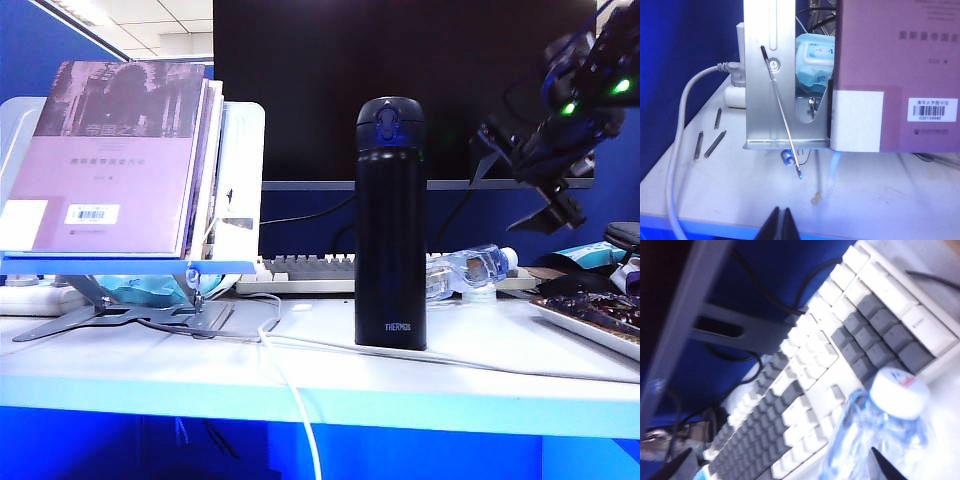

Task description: Pick up the mineral water bottle and place it vertically to the right of the black thermos cup.

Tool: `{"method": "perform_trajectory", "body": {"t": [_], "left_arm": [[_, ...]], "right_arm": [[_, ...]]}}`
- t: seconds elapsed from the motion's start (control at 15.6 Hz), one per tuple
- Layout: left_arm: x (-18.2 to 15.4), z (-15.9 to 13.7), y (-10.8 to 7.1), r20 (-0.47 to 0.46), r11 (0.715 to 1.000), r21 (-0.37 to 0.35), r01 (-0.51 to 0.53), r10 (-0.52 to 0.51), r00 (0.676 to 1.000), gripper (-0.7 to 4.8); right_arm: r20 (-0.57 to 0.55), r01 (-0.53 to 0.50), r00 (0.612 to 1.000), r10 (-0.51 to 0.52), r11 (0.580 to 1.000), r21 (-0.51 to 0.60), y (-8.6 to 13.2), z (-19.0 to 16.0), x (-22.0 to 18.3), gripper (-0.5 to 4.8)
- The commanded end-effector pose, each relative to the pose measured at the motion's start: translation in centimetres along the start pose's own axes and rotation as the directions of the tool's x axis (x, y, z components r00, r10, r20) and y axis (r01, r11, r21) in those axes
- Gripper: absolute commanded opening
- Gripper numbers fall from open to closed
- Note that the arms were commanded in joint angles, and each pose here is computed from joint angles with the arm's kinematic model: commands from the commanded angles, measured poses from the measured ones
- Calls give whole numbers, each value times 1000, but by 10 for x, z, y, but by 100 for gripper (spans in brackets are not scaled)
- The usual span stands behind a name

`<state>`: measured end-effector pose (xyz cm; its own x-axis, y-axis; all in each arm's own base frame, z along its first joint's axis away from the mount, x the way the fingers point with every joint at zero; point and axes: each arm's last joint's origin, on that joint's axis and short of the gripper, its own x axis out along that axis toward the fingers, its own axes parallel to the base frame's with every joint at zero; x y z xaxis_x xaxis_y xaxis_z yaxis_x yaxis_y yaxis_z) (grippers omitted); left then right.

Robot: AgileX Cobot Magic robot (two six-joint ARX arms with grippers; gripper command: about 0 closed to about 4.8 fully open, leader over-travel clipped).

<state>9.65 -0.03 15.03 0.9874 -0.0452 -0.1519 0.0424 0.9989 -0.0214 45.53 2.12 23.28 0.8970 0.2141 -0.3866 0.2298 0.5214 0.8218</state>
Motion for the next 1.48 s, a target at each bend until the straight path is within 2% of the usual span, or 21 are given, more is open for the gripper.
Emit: {"method": "perform_trajectory", "body": {"t": [0.06,0.39,0.84,1.03,1.22,1.35,1.41,1.48], "left_arm": [[0,-1,0,-7,1000,4,5,-5,1000,-4],[0,-1,0,-7,1000,4,5,-5,1000,-4],[0,-1,0,-7,1000,4,5,-5,1000,-4],[0,-1,0,-7,1000,4,5,-5,1000,-4],[0,-1,0,-7,1000,4,5,-5,1000,-4],[0,-1,0,-7,1000,4,5,-5,1000,-4],[0,-1,0,-7,1000,4,6,-6,1000,-4],[0,-1,0,-7,1000,4,6,-6,1000,-4]], "right_arm": [[-14,21,1000,-21,1000,6,0,3,13,479],[-53,97,994,-96,995,20,-19,-2,44,479],[-93,146,986,-141,988,55,-42,-13,62,479],[-132,123,985,-114,991,61,-49,-17,69,479],[-224,74,973,-56,995,71,-52,-19,85,478],[-229,69,972,-53,996,59,-45,-14,87,423],[-218,19,976,-7,998,55,-37,-8,86,286],[-222,9,975,3,998,55,-34,-7,86,282]]}}
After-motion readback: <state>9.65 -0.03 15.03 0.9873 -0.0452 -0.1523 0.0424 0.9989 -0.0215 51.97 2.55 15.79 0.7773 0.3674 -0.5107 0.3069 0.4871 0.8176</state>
